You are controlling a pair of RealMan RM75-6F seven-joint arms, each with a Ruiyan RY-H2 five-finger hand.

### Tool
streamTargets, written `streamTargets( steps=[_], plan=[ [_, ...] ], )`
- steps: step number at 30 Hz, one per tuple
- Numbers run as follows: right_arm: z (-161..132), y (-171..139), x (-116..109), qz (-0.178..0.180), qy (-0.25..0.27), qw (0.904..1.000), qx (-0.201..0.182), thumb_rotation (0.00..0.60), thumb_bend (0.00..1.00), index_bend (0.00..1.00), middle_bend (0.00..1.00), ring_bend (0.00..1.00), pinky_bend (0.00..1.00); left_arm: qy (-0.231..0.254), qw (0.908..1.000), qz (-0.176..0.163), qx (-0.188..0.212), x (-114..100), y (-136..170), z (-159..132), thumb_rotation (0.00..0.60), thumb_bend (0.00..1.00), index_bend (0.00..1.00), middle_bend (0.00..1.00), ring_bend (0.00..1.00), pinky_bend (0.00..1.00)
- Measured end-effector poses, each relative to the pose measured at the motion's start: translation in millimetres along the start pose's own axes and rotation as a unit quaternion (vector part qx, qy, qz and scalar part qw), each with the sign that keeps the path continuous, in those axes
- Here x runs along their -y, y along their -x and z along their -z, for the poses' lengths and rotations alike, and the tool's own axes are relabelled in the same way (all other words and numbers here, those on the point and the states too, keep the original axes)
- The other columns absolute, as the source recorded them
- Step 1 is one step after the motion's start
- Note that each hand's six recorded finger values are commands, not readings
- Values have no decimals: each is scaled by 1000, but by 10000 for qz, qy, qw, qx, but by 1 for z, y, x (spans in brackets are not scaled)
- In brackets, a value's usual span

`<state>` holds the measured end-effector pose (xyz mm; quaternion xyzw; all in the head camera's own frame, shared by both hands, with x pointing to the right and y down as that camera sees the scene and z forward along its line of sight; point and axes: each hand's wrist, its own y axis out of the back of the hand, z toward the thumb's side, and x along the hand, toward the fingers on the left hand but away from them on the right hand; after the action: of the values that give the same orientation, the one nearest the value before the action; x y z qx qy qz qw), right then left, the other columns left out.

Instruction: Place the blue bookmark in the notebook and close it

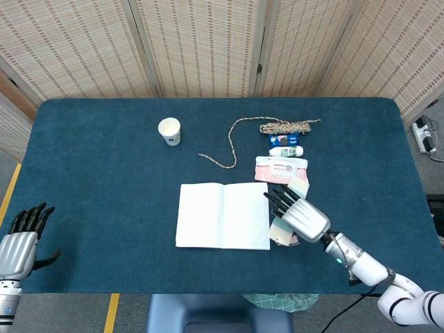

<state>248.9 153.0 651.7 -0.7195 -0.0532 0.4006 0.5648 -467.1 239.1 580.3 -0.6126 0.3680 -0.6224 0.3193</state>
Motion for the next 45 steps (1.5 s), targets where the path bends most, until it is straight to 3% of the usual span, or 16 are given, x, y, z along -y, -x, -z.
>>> streamTargets(
  steps=[7, 14, 28, 35, 45],
  plan=[
    [-43, 22, -36, 359, -199, 9967, -695, 600, 202, 462, 60, 15, 0, 4, 10000, -15, 2, -1, 1, 0, 600, 284, 129, 59, 1, 34],
    [-79, 23, -50, 471, -381, 9903, -1251, 600, 202, 463, 58, 22, 0, 13, 10000, -42, -14, -2, 1, 1, 600, 285, 129, 58, 1, 34],
    [-68, 38, -20, -6, -794, 9863, -1448, 600, 203, 449, 58, 48, 0, 11, 10000, 49, -74, 2, -3, 3, 600, 284, 129, 59, 3, 34],
    [-64, 59, -9, 125, -1197, 9781, -1700, 600, 202, 449, 58, 48, 0, 20, 9999, 119, -120, 5, -6, 5, 600, 283, 128, 59, 5, 34],
    [-64, 82, 0, 408, -1369, 9715, -1889, 600, 200, 448, 59, 49, 0, 32, 9998, 123, -141, 5, -7, 6, 600, 283, 129, 58, 5, 34]
  ],
)
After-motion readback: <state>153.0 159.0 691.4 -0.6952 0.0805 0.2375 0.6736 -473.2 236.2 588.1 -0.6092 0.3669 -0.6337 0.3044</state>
